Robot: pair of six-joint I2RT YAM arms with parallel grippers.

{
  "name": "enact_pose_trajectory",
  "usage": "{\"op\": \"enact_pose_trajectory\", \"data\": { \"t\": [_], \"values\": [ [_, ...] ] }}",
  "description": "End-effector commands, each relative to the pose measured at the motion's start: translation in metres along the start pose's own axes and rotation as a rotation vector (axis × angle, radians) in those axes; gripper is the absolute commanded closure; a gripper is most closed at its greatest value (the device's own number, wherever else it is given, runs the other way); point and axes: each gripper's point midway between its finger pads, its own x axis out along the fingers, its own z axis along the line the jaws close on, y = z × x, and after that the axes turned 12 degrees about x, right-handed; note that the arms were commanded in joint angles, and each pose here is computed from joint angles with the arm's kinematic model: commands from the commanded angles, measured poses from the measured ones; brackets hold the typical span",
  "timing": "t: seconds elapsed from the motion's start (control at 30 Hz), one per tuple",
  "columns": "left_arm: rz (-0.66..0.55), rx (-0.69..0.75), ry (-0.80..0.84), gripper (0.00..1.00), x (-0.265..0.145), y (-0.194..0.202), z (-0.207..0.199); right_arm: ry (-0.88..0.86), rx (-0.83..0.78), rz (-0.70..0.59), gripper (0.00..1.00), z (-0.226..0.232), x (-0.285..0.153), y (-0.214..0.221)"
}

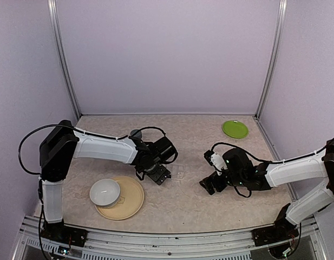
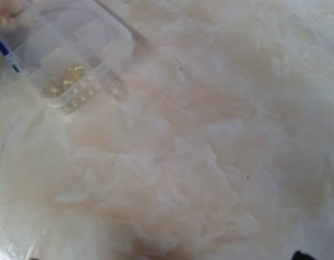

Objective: Sort the pills into containers
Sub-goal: Adjust the pill container at the center of the board.

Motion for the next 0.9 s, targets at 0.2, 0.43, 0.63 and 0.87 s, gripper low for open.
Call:
{"op": "enact_pose_trajectory", "data": {
  "t": [0.2,0.43,0.63,0.87],
  "values": [
    [-0.056,-0.016,0.03,0.02,0.007,-0.029,-0.013,0.002,0.009,-0.013,0.0,-0.002,0.003,-0.005],
    [-0.073,-0.042,0.027,0.02,0.01,-0.042,-0.009,-0.004,0.009,-0.014,0.0,0.001,0.006,-0.009],
    [-0.079,-0.066,0.025,0.02,0.018,-0.048,0.0,0.007,0.018,-0.009,0.0,-0.003,0.003,-0.004],
    [-0.061,-0.089,-0.006,0.02,0.034,-0.046,0.018,0.008,0.023,-0.008,0.0,-0.004,0.002,-0.002]
  ]
}}
